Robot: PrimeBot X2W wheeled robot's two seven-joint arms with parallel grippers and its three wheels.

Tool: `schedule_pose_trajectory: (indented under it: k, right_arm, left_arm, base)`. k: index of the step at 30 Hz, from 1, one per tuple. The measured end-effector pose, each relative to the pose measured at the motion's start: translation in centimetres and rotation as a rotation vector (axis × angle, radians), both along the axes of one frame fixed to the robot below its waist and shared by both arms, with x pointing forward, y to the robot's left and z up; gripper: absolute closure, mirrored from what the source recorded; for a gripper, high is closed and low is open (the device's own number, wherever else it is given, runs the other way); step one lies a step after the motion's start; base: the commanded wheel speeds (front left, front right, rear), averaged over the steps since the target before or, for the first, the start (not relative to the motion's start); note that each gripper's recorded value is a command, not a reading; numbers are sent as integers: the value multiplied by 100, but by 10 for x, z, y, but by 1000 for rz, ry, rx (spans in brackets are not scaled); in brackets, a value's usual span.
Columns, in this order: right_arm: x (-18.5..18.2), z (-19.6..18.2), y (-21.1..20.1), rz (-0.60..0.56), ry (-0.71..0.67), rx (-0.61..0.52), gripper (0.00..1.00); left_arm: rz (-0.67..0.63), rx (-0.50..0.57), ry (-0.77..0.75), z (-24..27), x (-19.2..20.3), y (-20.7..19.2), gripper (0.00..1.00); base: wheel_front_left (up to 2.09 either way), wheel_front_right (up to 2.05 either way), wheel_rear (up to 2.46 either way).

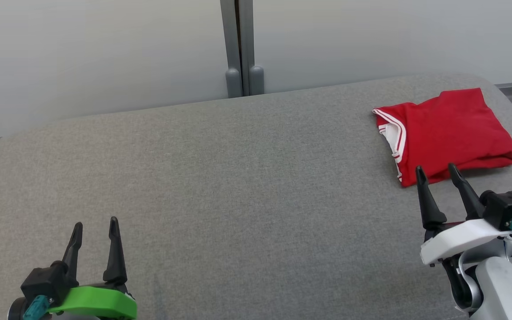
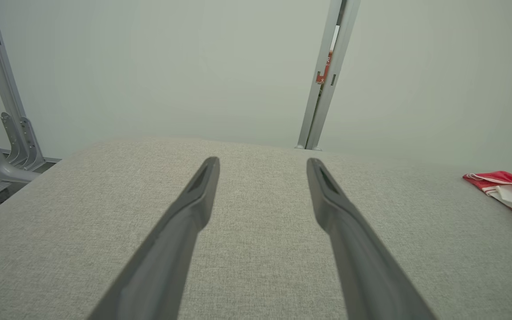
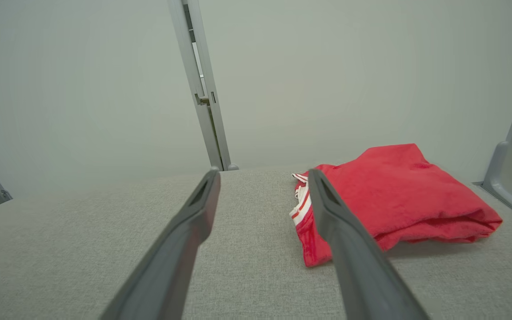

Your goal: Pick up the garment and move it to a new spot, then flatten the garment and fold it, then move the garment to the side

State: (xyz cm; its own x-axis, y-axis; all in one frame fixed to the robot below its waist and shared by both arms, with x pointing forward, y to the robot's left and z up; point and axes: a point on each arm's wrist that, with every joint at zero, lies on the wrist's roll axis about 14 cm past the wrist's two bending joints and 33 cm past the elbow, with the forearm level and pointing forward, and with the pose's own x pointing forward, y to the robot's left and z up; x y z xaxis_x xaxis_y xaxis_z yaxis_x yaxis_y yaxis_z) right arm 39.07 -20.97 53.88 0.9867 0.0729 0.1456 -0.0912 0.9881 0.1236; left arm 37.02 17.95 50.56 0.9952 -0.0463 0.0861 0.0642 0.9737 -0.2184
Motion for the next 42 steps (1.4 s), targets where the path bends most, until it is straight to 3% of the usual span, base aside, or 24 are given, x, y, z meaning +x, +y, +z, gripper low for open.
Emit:
schedule_pose_trajectory:
  k: [26, 27, 32, 42]
  right_arm:
    - [0, -3, 12, 29, 6, 7, 0]
    - [0, -3, 12, 29, 6, 7, 100]
    - [-8, -28, 15, 24, 84, 46, 100]
    - [-7, -30, 10, -9, 115, 231, 100]
  left_arm:
    - [-28, 23, -1, 0, -2, -8, 0]
    - [-29, 23, -2, 0, -2, -9, 100]
    - [-24, -3, 61, -18, -7, -9, 100]
    - [15, -181, 106, -24, -6, -1, 100]
  base:
    - [0, 0, 0]
    - [0, 0, 0]
    - [0, 0, 0]
    - [0, 0, 0]
